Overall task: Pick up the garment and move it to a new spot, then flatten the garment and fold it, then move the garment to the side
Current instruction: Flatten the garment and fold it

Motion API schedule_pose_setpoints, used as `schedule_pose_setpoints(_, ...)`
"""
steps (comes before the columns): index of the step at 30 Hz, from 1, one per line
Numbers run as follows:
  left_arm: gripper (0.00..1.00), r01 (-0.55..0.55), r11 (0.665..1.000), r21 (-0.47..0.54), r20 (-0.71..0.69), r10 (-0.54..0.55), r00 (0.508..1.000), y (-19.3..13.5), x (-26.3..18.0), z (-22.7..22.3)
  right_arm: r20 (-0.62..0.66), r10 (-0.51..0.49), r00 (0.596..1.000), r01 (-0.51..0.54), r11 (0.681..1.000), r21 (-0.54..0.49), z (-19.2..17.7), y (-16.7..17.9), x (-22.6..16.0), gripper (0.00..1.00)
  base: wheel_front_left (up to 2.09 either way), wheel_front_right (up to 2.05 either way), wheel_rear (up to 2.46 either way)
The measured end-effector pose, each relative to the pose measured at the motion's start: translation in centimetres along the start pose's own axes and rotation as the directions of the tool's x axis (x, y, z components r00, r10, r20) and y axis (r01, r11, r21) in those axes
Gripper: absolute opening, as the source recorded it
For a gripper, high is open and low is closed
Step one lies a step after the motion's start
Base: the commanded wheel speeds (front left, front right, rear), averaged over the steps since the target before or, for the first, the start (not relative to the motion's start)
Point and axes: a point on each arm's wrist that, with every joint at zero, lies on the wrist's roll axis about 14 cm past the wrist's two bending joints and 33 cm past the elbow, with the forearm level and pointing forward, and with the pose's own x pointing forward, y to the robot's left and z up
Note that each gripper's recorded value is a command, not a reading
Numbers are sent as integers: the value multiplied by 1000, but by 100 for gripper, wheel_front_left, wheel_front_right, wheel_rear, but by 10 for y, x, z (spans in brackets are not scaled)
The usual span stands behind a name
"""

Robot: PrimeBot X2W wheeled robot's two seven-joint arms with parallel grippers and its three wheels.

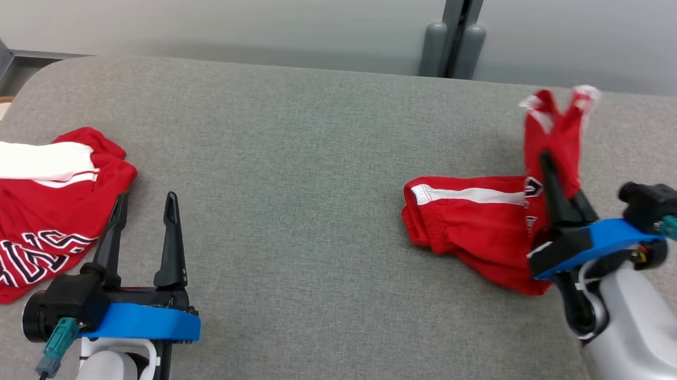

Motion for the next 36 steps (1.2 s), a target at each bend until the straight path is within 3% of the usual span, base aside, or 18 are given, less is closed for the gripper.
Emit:
schedule_pose_setpoints(11, 100, -29, 1000, -11, -4, 29, 1000, 8, -12, 0, -128, 271, 954, -279, 959, -57, -46, 93, -8, 0, 0, 0, 0)
schedule_pose_setpoints(27, 100, -46, 999, -14, -16, 46, 999, 12, -14, -3, -293, 351, 890, -386, 920, -72, -105, 110, -55, 1, 0, 0, 0)
schedule_pose_setpoints(28, 100, -45, 999, -15, -17, 45, 999, 12, -14, -4, -296, 350, 889, -385, 920, -67, -107, 111, -55, 9, 0, 0, 0)
schedule_pose_setpoints(30, 100, -44, 999, -15, -19, 44, 999, 12, -14, -5, -306, 358, 882, -393, 917, -61, -111, 114, -59, 66, 0, 0, 0)
schedule_pose_setpoints(31, 100, -42, 999, -15, -19, 42, 999, 11, -14, -5, -307, 365, 879, -402, 913, -63, -112, 117, -61, 100, 0, 0, 0)
schedule_pose_setpoints(36, 100, -28, 999, -18, -16, 28, 999, 6, -11, -4, -247, 368, 896, -391, 919, -51, -94, 121, -62, 100, 0, 0, 0)
